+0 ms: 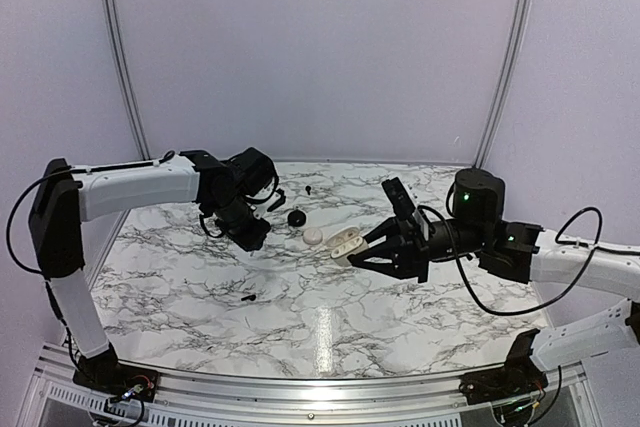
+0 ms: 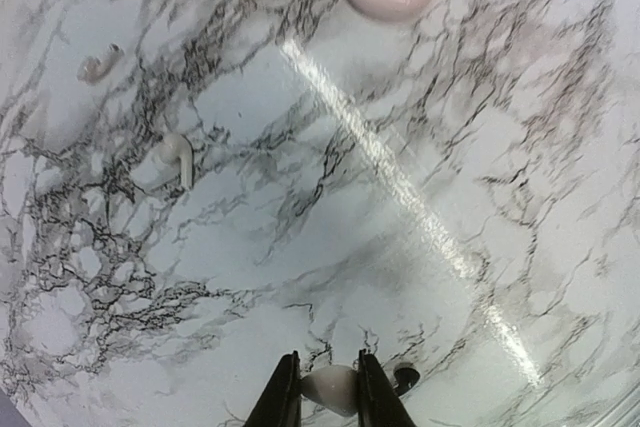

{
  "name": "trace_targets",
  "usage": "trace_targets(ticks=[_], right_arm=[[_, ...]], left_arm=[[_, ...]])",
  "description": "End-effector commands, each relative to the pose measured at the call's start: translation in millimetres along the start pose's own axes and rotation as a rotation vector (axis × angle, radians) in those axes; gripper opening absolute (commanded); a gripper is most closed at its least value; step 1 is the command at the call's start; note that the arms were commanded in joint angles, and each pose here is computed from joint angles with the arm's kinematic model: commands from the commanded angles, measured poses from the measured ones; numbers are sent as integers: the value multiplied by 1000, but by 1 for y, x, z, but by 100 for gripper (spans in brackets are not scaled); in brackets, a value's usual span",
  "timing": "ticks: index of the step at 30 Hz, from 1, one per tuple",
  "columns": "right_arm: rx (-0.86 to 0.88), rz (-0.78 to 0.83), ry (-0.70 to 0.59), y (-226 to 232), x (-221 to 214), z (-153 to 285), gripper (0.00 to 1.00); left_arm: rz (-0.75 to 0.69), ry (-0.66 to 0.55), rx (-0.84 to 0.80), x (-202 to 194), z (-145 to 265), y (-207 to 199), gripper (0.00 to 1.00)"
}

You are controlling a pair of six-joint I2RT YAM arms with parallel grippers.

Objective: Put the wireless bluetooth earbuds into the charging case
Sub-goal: Pick up the left earbud from the center of the board, then insert the left earbud into the left side groove of the charging case.

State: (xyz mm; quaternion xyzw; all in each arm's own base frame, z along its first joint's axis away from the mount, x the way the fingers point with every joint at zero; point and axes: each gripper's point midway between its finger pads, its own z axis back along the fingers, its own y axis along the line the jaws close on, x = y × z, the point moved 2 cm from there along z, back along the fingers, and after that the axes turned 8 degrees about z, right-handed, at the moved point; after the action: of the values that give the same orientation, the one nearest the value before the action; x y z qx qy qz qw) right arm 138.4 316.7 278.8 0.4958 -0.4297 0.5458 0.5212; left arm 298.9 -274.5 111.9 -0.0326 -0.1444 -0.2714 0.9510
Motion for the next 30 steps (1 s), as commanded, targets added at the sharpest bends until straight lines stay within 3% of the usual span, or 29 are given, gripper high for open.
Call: trace_targets(ticks=[1, 9, 16, 21, 30], right_arm=[[-69, 104, -93, -5, 25, 8, 0], [-135, 254, -190, -1, 42, 18, 0], [-239, 378, -224, 0, 50, 22, 0], [-297, 402, -244, -5, 55, 21, 0], [-87, 246, -201, -1, 49, -9, 0]], left_arm=[[4, -224, -109, 28, 49, -12, 16], [-41, -666, -334, 41, 162, -33, 16], [-84, -903, -421, 29, 234, -48, 15], [-154, -999, -516, 16, 259, -77, 15], [-359, -1123, -667, -4, 294, -120, 15]])
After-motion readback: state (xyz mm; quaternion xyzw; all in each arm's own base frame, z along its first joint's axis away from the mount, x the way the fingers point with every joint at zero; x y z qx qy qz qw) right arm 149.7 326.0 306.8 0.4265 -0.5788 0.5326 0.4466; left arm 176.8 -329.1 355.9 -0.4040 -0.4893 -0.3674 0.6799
